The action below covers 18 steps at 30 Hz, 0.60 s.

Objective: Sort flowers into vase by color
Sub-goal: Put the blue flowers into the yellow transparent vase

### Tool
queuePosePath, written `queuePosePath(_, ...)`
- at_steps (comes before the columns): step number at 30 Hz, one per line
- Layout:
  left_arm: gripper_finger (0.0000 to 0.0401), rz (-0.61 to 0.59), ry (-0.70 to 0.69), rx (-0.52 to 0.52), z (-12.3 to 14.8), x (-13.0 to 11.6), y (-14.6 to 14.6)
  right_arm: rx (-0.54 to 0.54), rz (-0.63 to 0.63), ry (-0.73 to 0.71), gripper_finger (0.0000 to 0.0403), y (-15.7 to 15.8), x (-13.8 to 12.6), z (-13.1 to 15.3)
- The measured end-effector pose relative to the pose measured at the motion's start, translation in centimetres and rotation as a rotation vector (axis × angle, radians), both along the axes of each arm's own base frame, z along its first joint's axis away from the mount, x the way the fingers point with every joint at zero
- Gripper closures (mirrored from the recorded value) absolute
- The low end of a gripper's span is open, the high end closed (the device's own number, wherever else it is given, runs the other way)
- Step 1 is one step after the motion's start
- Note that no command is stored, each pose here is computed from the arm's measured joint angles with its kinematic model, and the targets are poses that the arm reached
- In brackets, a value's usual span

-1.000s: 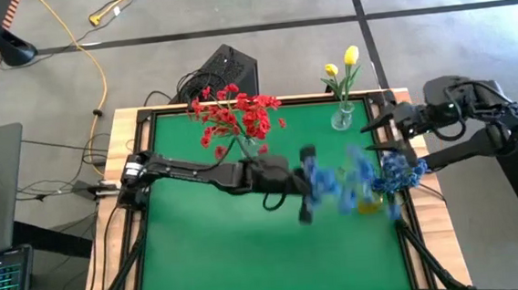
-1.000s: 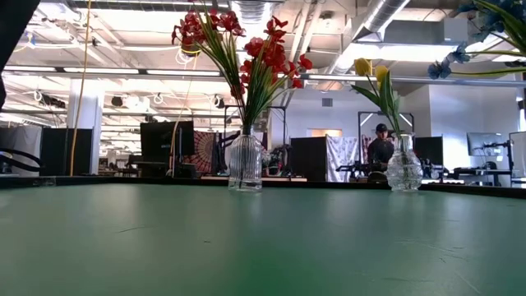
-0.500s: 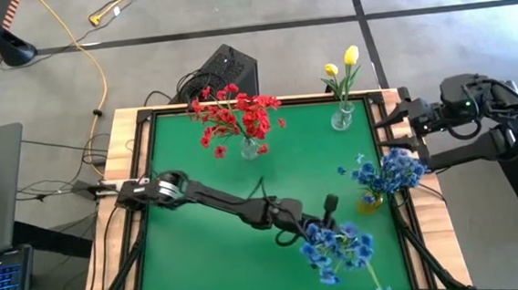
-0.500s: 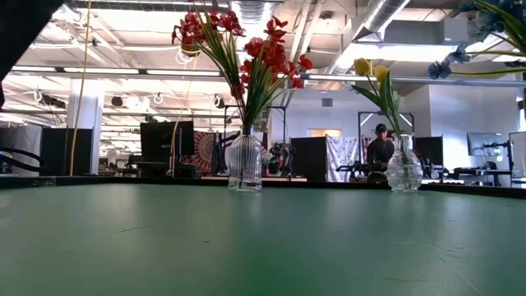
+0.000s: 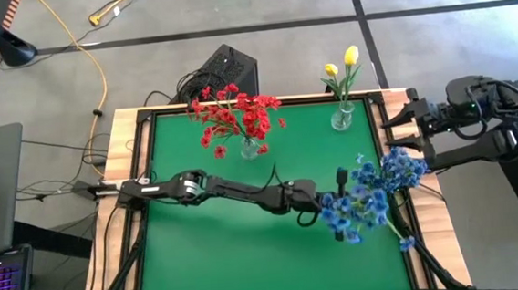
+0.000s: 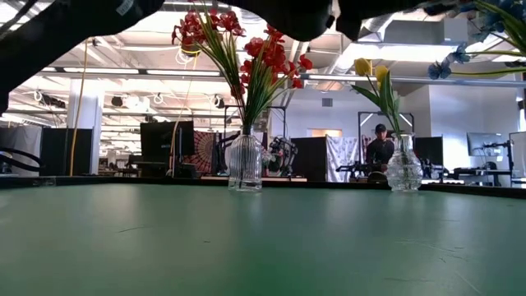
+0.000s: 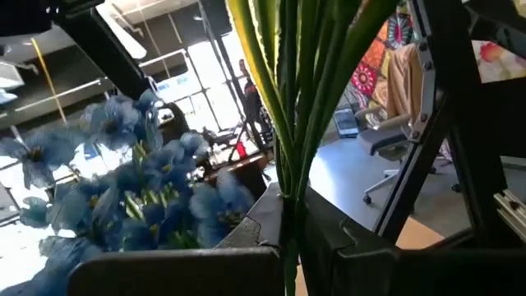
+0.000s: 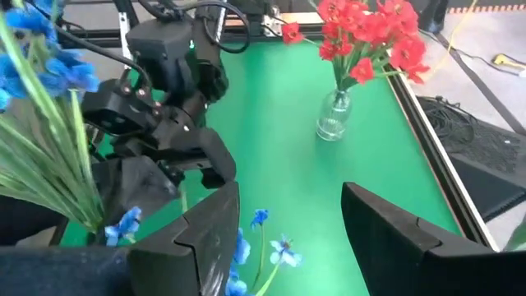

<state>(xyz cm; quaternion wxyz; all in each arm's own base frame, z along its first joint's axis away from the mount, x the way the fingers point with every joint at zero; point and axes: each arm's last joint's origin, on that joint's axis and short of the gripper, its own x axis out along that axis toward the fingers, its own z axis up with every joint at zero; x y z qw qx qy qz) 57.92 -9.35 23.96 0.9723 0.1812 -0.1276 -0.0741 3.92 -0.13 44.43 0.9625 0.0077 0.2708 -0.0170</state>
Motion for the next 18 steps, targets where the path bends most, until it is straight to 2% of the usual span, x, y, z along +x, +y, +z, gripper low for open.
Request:
queuePosePath(5,0.0401,-0.015,0.054,-0.034,-0.5,0.3,1.4,0.007,-0.013,-0.017,0.0164,0.0,-0.9,0.0)
queuePosePath(13,0.0401,-0.004,0.053,-0.030,-0.6,0.4,2.3,0.017,-0.022,-0.046,0.0164,0.0,-1.9,-0.1)
queuePosePath(18,0.0401,0.003,0.060,-0.027,-0.6,0.5,2.6,0.092,-0.080,-0.030,0.0164,0.0,-2.9,-1.8)
